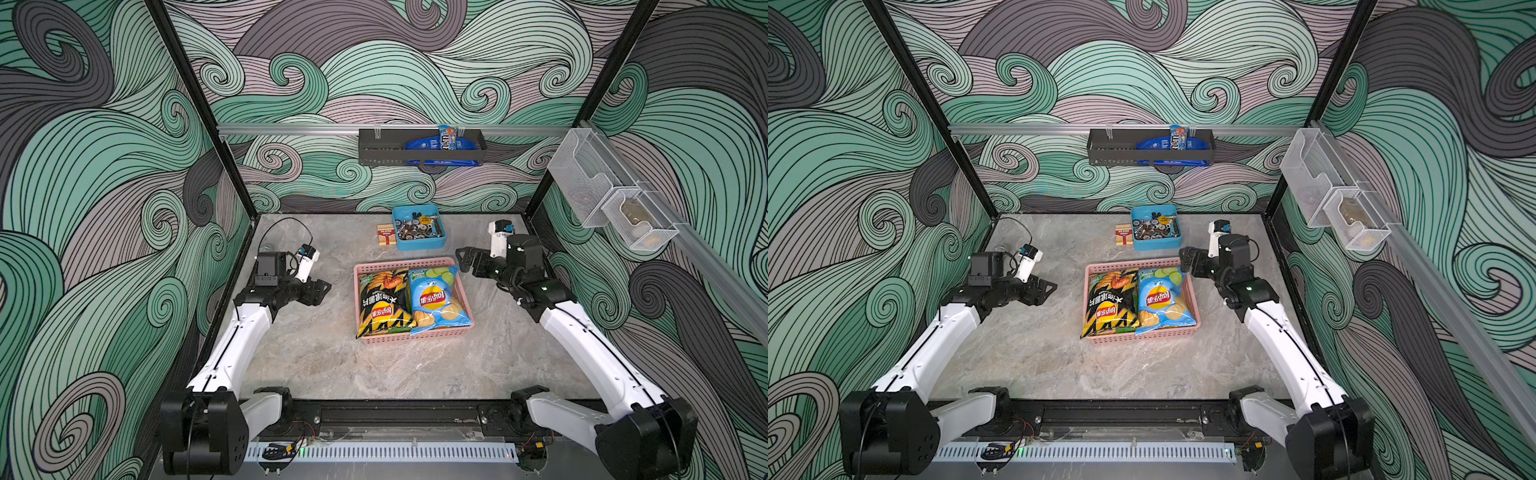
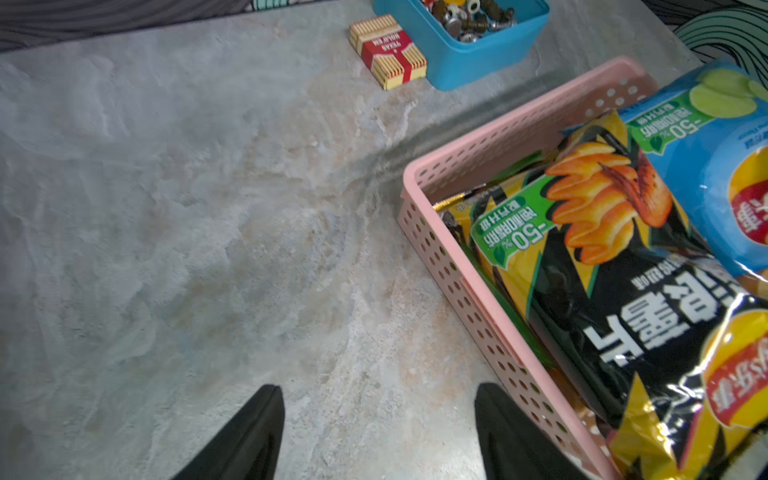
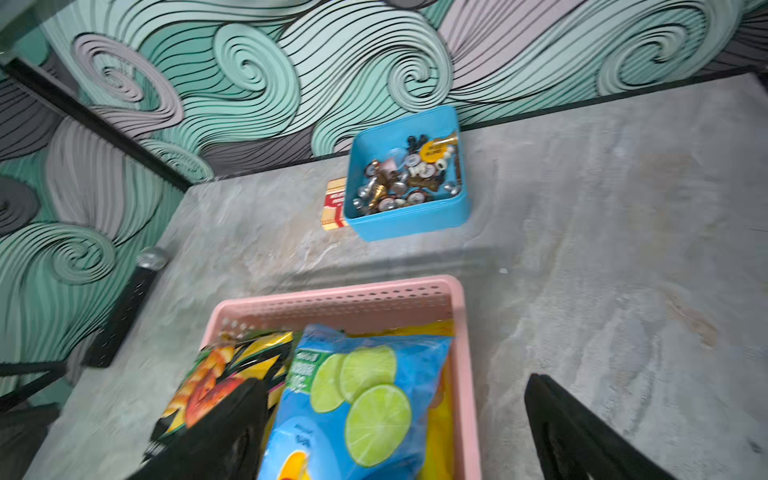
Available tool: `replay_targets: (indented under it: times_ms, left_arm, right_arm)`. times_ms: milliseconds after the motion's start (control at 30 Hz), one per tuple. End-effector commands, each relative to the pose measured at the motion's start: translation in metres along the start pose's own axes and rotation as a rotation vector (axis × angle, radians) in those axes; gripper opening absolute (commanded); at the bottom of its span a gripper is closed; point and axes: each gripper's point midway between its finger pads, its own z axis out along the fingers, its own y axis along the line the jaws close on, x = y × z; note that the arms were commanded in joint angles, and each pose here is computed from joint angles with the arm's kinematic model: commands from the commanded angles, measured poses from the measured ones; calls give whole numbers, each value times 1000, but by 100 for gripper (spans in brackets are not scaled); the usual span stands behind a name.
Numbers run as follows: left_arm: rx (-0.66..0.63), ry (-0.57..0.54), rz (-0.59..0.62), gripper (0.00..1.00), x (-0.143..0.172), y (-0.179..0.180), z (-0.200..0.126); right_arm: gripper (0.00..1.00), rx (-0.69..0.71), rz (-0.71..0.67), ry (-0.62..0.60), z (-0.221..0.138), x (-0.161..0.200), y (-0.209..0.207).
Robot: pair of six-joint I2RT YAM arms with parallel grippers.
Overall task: Put the potato chips into the basket
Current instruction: Place the potato chip in the basket, then reset both arms
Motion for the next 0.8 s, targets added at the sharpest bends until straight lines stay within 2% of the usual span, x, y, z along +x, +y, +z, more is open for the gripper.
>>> replay_targets:
  times_ms: [0, 33, 67, 133, 200, 300, 600, 767]
  left_arm:
    - [-145, -149, -30, 76, -22, 26, -2]
    - [-191, -182, -48, 78, -23, 34, -3]
    - [-233, -222, -74, 88, -24, 42, -4]
    - [-286, -303, -84, 98, -24, 50, -5]
    - [-304, -373, -71, 99, -22, 52, -5]
    - [-302, -422, -42, 99, -15, 50, -1]
    - [-392, -436, -55, 99, 1, 70, 16]
    - [-410, -526, -53, 99, 8, 73, 18]
  right_arm:
    - [100, 98, -46, -76, -4, 2, -25]
    - [100, 110, -58, -110, -8, 3, -29]
    - [100, 117, -61, -145, -14, 4, -33]
    - [100, 112, -50, -201, -23, 6, -35]
    - [100, 81, -57, -248, -35, 7, -32]
    - [100, 111, -42, -297, -46, 9, -40]
    - [100, 125, -49, -343, -57, 0, -41]
    - [100, 126, -95, -369, -58, -9, -38]
